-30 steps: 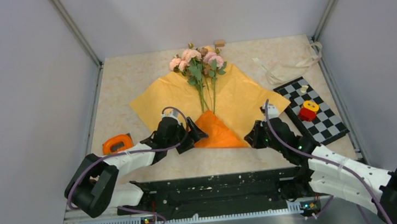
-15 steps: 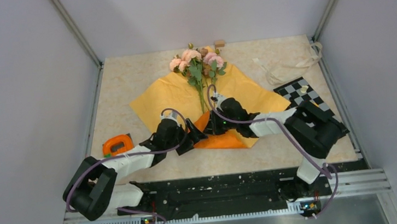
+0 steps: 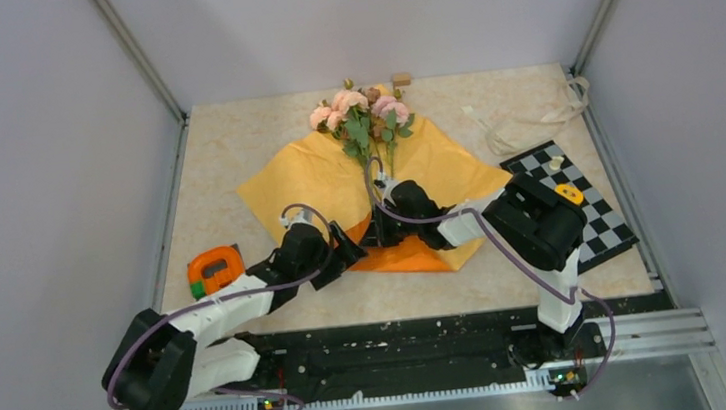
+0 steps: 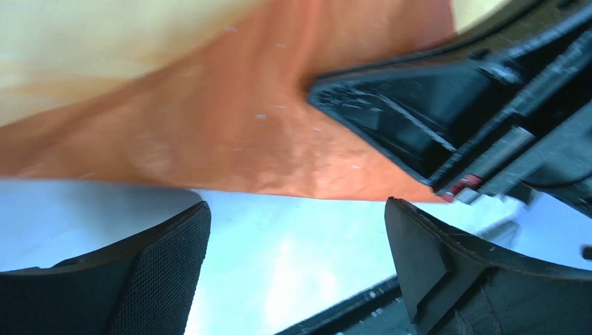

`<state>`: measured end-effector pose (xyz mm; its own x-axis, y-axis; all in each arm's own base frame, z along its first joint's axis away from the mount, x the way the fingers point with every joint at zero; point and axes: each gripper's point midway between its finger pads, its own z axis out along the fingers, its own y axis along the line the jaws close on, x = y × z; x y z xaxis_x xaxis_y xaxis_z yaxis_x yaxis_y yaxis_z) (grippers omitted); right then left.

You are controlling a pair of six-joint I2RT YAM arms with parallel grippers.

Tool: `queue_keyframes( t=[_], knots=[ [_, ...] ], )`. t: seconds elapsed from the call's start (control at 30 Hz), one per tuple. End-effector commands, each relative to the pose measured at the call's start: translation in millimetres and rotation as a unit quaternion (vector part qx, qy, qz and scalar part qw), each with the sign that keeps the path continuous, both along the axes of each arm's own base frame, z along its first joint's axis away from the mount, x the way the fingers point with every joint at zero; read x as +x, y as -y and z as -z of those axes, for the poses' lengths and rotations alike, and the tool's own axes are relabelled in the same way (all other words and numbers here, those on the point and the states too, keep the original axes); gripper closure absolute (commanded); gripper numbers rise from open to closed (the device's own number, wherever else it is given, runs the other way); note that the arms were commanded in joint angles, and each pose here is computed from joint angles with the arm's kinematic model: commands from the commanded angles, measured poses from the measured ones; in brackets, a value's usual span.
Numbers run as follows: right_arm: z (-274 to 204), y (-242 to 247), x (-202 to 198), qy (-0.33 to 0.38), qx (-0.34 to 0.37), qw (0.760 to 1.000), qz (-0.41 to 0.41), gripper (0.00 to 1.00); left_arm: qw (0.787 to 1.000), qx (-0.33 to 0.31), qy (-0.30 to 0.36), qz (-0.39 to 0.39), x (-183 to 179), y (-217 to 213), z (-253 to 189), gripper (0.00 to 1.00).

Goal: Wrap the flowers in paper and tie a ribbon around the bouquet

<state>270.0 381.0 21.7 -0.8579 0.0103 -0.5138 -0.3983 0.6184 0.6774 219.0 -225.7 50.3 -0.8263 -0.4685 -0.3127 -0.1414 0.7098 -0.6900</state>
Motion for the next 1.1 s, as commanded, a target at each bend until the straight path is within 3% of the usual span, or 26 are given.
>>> queue_keyframes(
  t=[0.0,0.1,0.2,0.43,0.53,0.8,1.07],
  knots=[
    [16.1,8.6,-3.5,0.006,-0.034,0.999,0.003,0.98,0.984,0.149,-0.025,-0.096,-11.7,-75.5,30.1,0.01],
    [19.2,10.8,-7.3,0.004,-0.036,0.999,-0.002,0.98,0.974,0.170,-0.012,-0.147,-9.1,-108.0,29.1,0.01],
    [22.2,11.8,-9.4,0.003,-0.037,0.999,-0.005,0.98,0.973,0.152,-0.013,-0.171,-9.7,-124.0,27.1,0.01],
    [19.9,7.2,-12.2,-0.003,-0.021,1.000,-0.012,0.98,0.981,0.100,0.025,-0.164,-3.5,-115.5,25.0,0.05],
    [19.4,7.0,-12.0,-0.002,-0.021,1.000,-0.014,0.98,0.983,0.069,0.057,-0.158,8.5,-105.3,25.4,0.11],
    [19.0,8.7,-11.2,-0.002,-0.025,1.000,-0.010,0.99,0.985,0.079,0.032,-0.149,11.5,-100.7,43.1,0.40],
    [20.7,11.4,-11.3,-0.005,-0.031,1.000,-0.004,0.99,0.979,0.090,0.035,-0.177,8.0,-113.0,50.4,0.55]
  ],
)
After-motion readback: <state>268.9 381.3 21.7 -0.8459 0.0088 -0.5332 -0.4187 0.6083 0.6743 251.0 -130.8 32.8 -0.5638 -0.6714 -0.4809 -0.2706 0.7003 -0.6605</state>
